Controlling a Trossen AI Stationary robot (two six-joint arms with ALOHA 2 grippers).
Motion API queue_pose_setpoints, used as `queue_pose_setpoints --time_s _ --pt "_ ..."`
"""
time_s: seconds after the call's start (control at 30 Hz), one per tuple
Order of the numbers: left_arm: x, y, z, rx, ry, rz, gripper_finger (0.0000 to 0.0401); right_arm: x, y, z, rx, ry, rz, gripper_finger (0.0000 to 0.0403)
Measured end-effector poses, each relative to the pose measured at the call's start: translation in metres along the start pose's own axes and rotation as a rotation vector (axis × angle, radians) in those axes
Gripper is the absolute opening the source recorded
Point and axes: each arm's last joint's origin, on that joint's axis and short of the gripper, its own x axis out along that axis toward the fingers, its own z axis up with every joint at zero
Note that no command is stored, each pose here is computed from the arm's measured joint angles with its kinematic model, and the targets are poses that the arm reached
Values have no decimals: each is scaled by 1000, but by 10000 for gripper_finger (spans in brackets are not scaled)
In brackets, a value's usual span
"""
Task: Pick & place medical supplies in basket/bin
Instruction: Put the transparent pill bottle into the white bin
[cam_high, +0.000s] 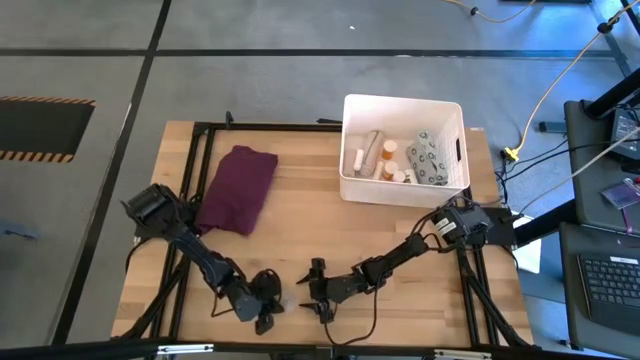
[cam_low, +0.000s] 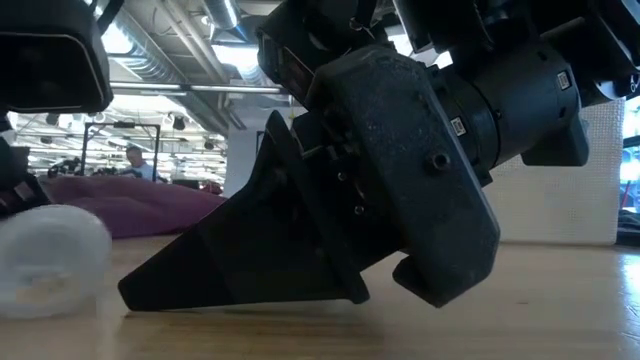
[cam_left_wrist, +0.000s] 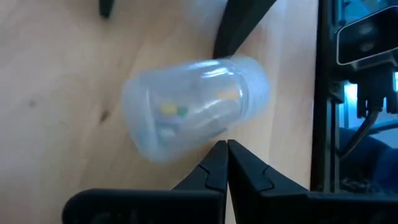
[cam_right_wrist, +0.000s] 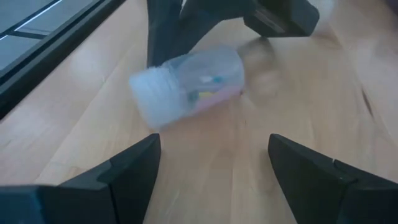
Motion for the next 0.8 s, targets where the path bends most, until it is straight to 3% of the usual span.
queue_pose_setpoints --time_s 0.2,0.47,0.8 --pt "1 1 2 -3 -42 15 2 0 0 0 13 2 9 300" --pt "1 3 5 -71 -146 63 2 -1 3 0 147 -2 17 300" --pt "1 -1 9 -97 -216 62 1 -2 6 0 182 -10 -16 300"
